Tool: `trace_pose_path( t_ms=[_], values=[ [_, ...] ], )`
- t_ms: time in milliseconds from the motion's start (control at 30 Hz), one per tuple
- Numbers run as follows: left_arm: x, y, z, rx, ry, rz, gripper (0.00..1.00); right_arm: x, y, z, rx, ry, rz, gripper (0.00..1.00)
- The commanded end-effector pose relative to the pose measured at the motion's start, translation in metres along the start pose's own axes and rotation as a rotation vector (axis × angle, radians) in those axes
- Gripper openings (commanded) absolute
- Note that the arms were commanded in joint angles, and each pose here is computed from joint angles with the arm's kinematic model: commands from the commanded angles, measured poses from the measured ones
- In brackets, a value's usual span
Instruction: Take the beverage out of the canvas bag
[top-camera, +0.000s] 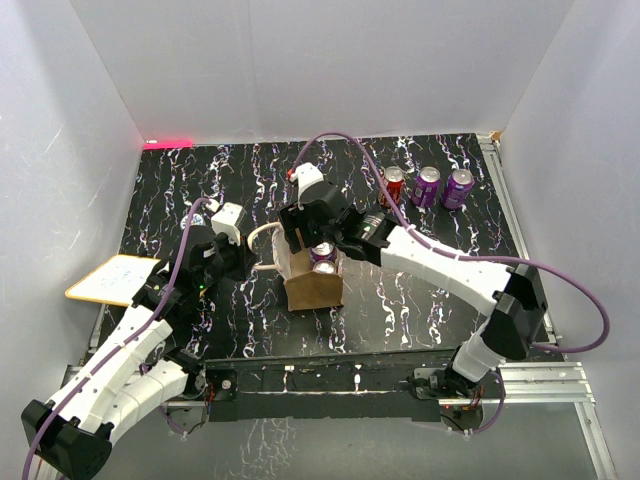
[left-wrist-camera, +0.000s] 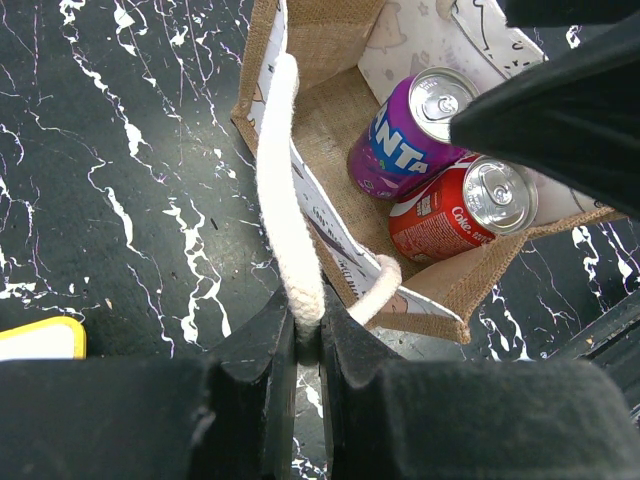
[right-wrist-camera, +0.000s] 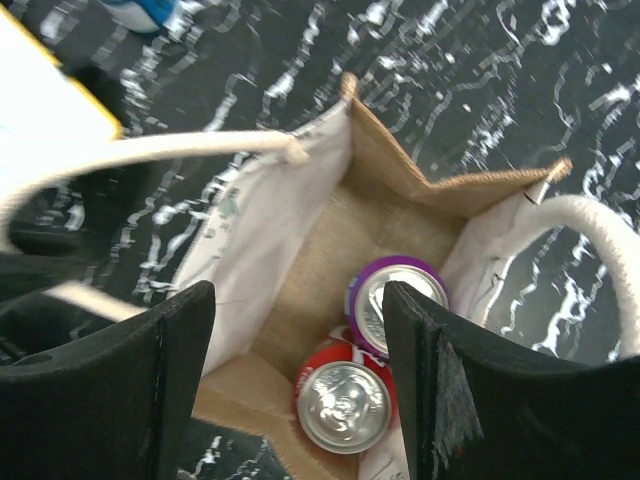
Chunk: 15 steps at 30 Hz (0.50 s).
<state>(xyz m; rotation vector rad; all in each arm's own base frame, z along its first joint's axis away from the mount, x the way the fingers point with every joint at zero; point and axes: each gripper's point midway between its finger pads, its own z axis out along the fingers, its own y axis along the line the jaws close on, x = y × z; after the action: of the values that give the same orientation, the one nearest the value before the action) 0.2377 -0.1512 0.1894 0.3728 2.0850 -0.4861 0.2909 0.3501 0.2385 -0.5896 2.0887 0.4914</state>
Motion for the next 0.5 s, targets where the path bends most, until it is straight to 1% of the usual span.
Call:
trace_pose_path(
  t_ms=[0, 100, 233, 300, 467],
  values=[
    [-0.001, 0.002, 0.0, -0.003, -0.01, 0.004, 0.0, -0.001, -0.025, 0.008, 0.151, 0.025, -0.048, 0.69],
    [-0.001, 0.002, 0.0, -0.002, -0.009, 0.004, 0.0, 0.015, -0.033, 0.02, 0.211, 0.081, -0.072, 0.69],
    [-0.001, 0.002, -0.001, -0.003, -0.01, 0.002, 0.0, 0.027, -0.041, 0.032, 0.273, 0.134, -0.102, 0.72],
    [-0.001, 0.002, -0.001, -0.003, -0.012, 0.003, 0.0, 0.037, -0.046, 0.04, 0.318, 0.165, -0.126, 0.77],
    [-0.001, 0.002, -0.001, -0.004, -0.013, 0.003, 0.0, 0.05, -0.06, 0.047, 0.415, 0.21, -0.162, 0.87]
  ],
)
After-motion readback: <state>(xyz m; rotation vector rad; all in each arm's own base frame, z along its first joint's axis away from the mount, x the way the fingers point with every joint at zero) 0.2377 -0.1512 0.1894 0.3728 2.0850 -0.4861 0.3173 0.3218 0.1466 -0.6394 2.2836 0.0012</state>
